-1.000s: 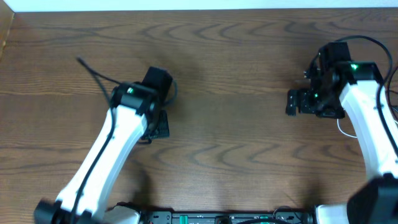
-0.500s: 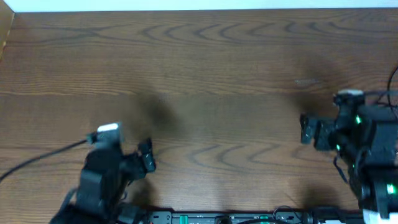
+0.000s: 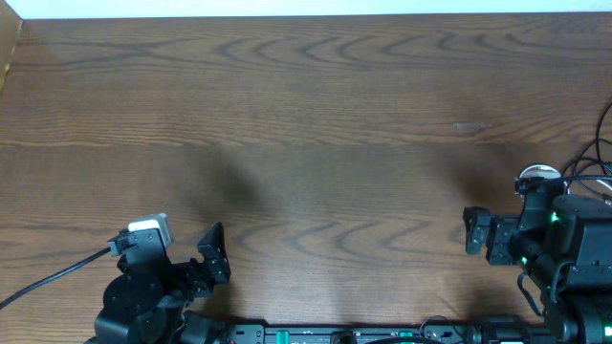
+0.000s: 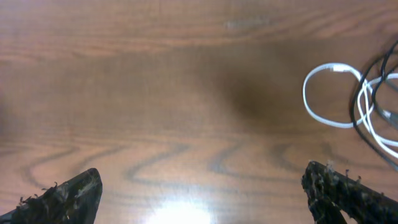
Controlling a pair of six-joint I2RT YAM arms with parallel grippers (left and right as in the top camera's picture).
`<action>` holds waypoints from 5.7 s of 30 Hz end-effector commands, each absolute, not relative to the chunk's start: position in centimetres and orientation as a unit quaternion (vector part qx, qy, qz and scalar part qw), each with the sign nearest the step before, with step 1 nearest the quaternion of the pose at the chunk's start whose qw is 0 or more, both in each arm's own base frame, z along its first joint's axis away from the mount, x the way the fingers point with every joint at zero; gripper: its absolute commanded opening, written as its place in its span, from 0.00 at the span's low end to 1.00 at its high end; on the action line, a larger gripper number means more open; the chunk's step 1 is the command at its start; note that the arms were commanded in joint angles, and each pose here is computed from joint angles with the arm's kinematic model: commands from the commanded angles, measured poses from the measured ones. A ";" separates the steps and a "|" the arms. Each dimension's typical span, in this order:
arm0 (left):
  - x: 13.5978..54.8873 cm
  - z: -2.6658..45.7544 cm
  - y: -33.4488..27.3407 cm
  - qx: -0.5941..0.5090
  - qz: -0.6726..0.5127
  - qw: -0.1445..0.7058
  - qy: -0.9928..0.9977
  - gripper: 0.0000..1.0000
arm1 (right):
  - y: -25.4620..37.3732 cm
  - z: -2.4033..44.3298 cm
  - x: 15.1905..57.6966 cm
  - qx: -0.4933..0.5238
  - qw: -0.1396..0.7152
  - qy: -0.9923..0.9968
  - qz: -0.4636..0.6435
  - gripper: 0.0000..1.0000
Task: Untangle cables
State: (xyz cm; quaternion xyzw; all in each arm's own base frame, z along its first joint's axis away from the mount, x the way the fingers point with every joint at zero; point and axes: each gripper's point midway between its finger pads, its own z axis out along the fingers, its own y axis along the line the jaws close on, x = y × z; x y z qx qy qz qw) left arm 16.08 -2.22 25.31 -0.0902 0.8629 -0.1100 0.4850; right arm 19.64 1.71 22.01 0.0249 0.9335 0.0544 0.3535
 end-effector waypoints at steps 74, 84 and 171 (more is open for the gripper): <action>16.1 25.1 -2.2 -0.086 -0.106 0.483 0.865 0.97 | 1.5 15.6 24.6 -0.073 0.680 0.730 -0.024 0.99; 16.1 25.1 -2.2 -0.086 -0.106 0.483 0.865 0.97 | 1.6 15.6 24.6 -0.096 0.679 0.727 -0.043 0.99; 24.3 13.8 1.5 -0.018 0.024 0.651 0.758 0.97 | 1.5 15.7 24.6 -0.096 0.679 0.727 -0.044 0.99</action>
